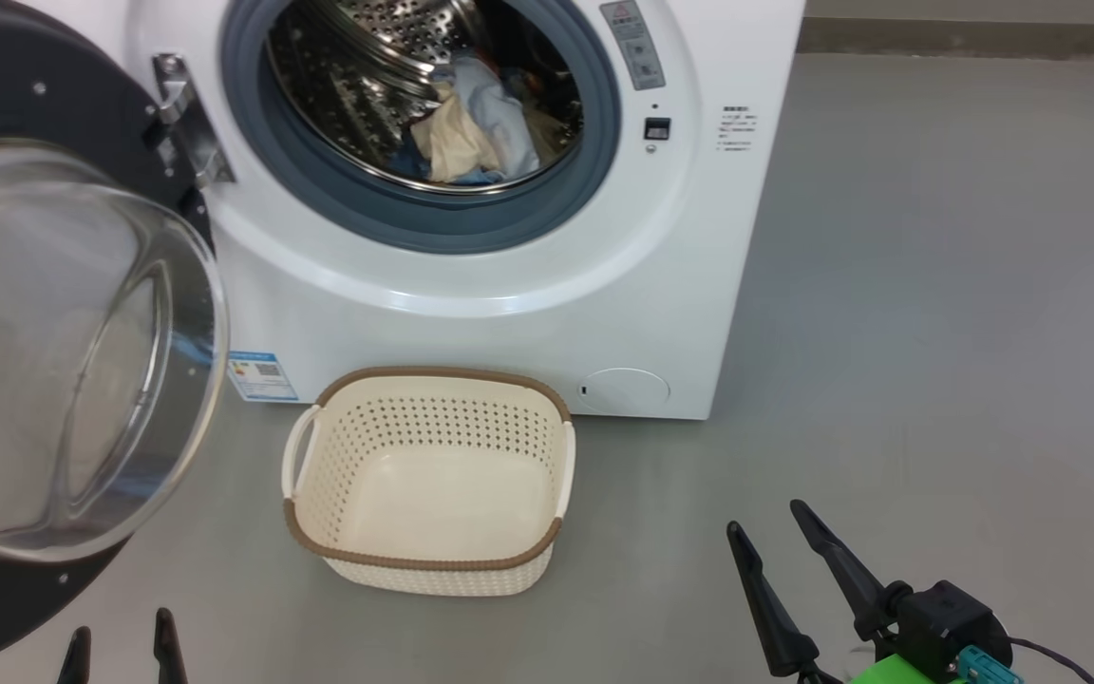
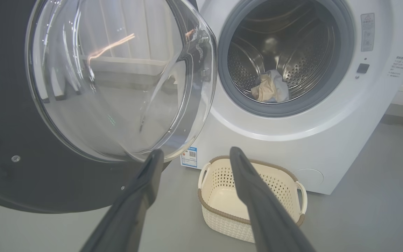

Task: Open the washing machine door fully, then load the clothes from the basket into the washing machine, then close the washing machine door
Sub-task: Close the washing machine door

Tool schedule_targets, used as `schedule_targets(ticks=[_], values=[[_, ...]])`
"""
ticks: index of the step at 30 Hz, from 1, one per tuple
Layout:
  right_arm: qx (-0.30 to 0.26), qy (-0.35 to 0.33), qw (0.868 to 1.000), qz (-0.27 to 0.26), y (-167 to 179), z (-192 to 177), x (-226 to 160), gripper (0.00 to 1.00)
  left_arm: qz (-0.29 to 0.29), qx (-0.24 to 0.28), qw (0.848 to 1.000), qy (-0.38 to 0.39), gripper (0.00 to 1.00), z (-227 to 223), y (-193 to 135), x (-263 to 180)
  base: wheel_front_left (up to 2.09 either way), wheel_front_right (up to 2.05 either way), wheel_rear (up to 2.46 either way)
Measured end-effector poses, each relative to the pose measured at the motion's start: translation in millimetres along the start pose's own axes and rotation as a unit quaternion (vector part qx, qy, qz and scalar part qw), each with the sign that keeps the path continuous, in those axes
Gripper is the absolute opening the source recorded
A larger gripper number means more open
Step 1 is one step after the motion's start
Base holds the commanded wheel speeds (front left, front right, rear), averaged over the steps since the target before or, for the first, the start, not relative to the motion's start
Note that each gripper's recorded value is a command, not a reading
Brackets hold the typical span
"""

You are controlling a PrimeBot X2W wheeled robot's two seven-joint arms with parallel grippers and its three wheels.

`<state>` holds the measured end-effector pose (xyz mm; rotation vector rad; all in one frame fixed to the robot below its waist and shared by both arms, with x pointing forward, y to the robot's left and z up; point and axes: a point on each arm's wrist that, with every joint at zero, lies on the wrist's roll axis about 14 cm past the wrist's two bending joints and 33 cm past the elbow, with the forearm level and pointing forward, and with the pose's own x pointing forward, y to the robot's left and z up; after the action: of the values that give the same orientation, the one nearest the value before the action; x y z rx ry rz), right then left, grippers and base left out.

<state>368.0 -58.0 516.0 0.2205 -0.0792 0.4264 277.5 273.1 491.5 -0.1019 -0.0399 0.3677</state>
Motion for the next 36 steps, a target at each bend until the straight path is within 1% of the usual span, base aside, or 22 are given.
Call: schedule_targets(ticks=[5, 18, 28, 36], values=[[0.002, 0.003, 1.000, 0.022, 14, -2, 5, 1.00, 0.016, -0.002, 1.000, -0.004, 1.00, 3, 10, -7, 0.00, 0.00, 0.00], [0.008, 0.019, 0.998, 0.059, 35, -14, 13, 1.00, 0.056, -0.005, 0.998, -0.008, 1.00, 5, 34, -22, 0.00, 0.00, 0.00], [0.014, 0.030, 0.995, 0.097, 57, -22, 24, 1.00, 0.104, -0.006, 0.995, -0.001, 1.00, 2, 58, -43, 0.00, 0.00, 0.00], [0.020, 0.039, 0.992, 0.122, 72, -29, 30, 1.00, 0.127, -0.014, 0.992, 0.002, 1.00, 1, 69, -54, 0.00, 0.00, 0.00]])
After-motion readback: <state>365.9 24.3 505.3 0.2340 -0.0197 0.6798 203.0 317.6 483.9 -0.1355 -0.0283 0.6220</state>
